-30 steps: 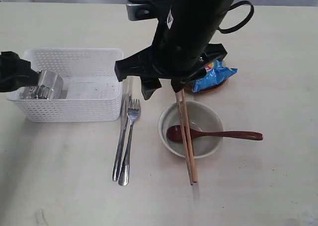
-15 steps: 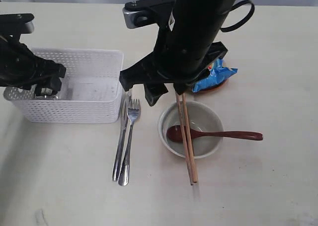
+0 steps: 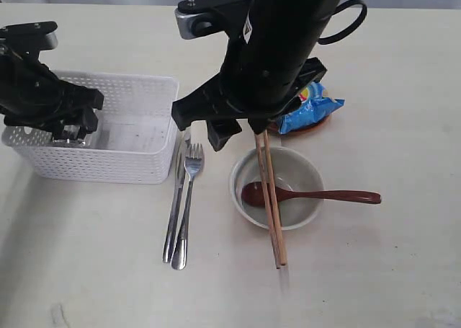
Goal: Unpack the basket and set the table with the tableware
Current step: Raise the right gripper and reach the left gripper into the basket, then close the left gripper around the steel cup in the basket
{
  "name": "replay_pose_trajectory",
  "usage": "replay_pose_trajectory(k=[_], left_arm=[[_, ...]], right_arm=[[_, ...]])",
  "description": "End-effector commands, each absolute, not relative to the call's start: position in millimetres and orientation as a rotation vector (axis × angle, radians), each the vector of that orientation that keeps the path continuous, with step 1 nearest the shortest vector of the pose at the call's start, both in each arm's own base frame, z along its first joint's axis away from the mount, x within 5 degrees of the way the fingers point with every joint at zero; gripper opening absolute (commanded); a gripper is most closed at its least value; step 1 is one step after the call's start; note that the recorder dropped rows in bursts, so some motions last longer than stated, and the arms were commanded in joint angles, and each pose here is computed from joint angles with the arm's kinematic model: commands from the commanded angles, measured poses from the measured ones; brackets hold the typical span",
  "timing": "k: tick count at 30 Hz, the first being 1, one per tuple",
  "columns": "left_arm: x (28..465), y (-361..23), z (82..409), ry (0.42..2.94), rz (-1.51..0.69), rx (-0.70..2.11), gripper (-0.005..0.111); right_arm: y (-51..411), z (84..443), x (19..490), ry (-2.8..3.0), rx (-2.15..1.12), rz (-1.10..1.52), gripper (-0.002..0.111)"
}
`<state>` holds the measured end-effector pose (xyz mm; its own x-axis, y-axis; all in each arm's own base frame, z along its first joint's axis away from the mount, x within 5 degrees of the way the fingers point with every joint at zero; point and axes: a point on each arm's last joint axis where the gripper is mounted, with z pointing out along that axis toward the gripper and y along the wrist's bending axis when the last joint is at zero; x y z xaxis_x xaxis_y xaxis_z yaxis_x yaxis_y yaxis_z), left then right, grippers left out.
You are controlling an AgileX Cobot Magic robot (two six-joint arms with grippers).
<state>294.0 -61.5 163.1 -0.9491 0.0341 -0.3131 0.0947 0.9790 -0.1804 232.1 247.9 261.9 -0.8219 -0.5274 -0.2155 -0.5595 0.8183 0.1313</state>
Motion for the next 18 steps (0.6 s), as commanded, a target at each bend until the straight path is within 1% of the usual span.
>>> replay_pose_trajectory(k=[1,2,4,5,9,18], left_arm=[[290.2,-63.1,157.0,2.884,-0.29,0.109,0.032],[290.0,-63.1,157.0,2.885,-0.29,0.115,0.025],[289.2,-63.2,156.8,2.892,-0.291,0.127,0.006],[289.2,-63.3,156.8,2.892,-0.291,0.139,0.0],[291.9,-64.3,165.0,2.863,-0.303,0.144,0.0],[284.0,-62.6,223.8,2.63,-0.315,0.149,0.0]], right_arm=[[246.2,266.4,233.4,2.814,-0.86,0.288,0.056],[246.2,266.4,233.4,2.814,-0.86,0.288,0.056],[246.2,266.4,233.4,2.814,-0.86,0.288,0.056],[246.2,266.4,233.4,2.814,-0.86,0.288,0.056],[245.9,266.3,233.1,2.819,-0.861,0.285,0.056],[246.3,266.5,233.5,2.81,-0.865,0.288,0.056]])
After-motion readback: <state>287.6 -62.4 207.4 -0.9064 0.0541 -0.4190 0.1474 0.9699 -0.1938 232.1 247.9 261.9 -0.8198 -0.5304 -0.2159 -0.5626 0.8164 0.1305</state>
